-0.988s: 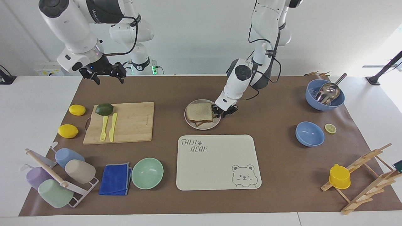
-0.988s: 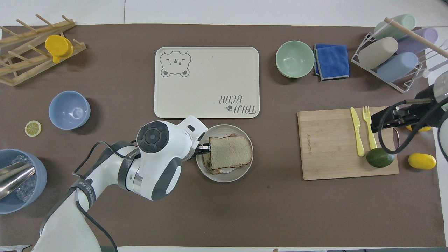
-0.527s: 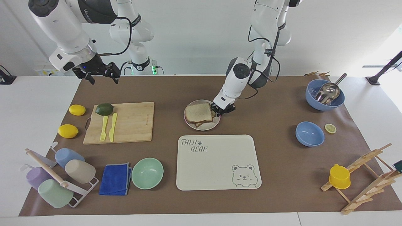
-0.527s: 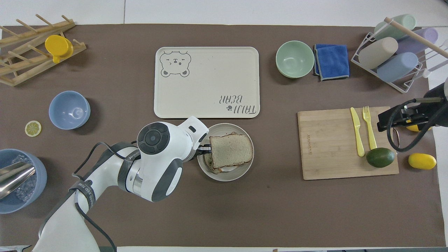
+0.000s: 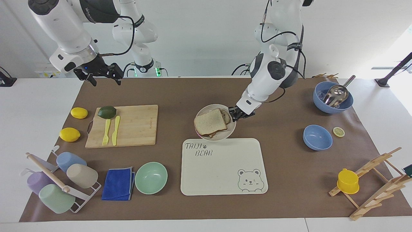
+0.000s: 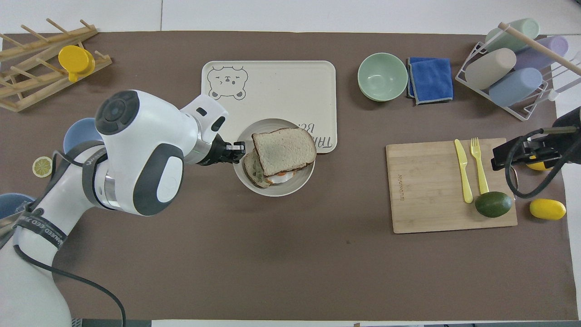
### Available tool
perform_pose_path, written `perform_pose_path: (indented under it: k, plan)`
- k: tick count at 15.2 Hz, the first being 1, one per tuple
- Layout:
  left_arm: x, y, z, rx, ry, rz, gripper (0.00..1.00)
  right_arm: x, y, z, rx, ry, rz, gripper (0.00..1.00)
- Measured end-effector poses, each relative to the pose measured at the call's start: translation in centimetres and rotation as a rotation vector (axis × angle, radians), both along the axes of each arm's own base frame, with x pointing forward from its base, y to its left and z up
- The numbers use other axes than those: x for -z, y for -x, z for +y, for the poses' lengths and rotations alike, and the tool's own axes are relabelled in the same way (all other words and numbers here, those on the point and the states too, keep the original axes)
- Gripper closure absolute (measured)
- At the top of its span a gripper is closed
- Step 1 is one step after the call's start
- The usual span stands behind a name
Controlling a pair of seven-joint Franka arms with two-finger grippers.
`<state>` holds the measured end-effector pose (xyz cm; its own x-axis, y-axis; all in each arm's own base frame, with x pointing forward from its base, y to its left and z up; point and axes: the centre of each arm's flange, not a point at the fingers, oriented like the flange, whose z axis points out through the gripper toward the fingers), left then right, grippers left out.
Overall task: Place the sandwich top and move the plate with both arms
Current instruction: 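Slide the white plate with the left gripper onto the bear tray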
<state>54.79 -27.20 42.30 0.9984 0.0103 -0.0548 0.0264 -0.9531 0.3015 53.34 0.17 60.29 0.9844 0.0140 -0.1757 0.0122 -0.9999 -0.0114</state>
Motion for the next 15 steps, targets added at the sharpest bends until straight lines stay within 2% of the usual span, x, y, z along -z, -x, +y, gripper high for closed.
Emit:
perform_pose_path:
  k: [3,6,9,11,15]
  plan:
    - [-0.6,-3.9,0.7,-0.015,0.019,-0.018,0.96,0.0,0.0,0.0,0.001,0.0,0.0,0.0]
    - [1.9,-8.4,0.4,-0.022,0.026,0.013,0.96,0.0,0.0,0.0,0.001,0.0,0.0,0.0]
    - [5.6,-12.4,2.7,0.015,0.034,0.009,0.96,0.0,0.0,0.0,0.001,0.0,0.0,0.0]
    - [7.0,-13.4,3.6,0.056,0.037,0.0,0.96,0.0,0.0,0.0,0.001,0.0,0.0,0.0]
    - [7.7,-13.7,3.3,0.076,0.039,-0.053,0.96,0.0,0.0,0.0,0.001,0.0,0.0,0.0]
